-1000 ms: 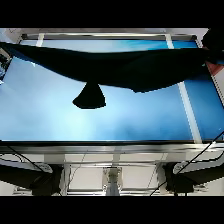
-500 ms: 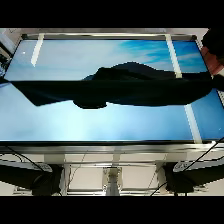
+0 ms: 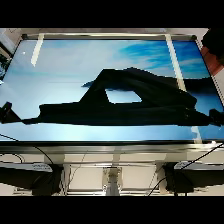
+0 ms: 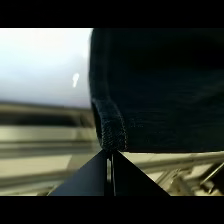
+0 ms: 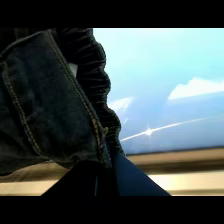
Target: Fold the clothes and pants, and hang the long-sleeved shirts on hangers.
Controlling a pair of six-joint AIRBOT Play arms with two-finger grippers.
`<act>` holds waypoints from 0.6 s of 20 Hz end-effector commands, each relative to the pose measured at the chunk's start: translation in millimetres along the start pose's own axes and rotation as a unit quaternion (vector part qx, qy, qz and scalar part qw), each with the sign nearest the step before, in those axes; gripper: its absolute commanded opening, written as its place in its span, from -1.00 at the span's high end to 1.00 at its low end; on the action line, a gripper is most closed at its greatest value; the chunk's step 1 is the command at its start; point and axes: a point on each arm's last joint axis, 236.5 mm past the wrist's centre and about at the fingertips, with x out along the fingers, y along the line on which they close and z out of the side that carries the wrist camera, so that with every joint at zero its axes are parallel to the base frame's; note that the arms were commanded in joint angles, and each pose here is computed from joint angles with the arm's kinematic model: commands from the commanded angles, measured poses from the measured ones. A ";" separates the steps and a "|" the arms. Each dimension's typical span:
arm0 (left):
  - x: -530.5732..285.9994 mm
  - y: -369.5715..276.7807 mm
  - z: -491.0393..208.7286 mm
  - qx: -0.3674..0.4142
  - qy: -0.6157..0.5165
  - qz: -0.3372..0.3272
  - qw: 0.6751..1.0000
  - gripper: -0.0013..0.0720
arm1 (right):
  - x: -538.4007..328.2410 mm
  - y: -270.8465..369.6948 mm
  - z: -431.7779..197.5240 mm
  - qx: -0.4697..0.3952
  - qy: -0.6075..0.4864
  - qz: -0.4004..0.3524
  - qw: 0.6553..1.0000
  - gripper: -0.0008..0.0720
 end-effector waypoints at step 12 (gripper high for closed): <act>38.8 63.1 -76.2 -0.012 0.148 0.125 0.981 0.91 | 12.8 -69.1 -106.2 0.090 0.131 -0.103 0.982 0.93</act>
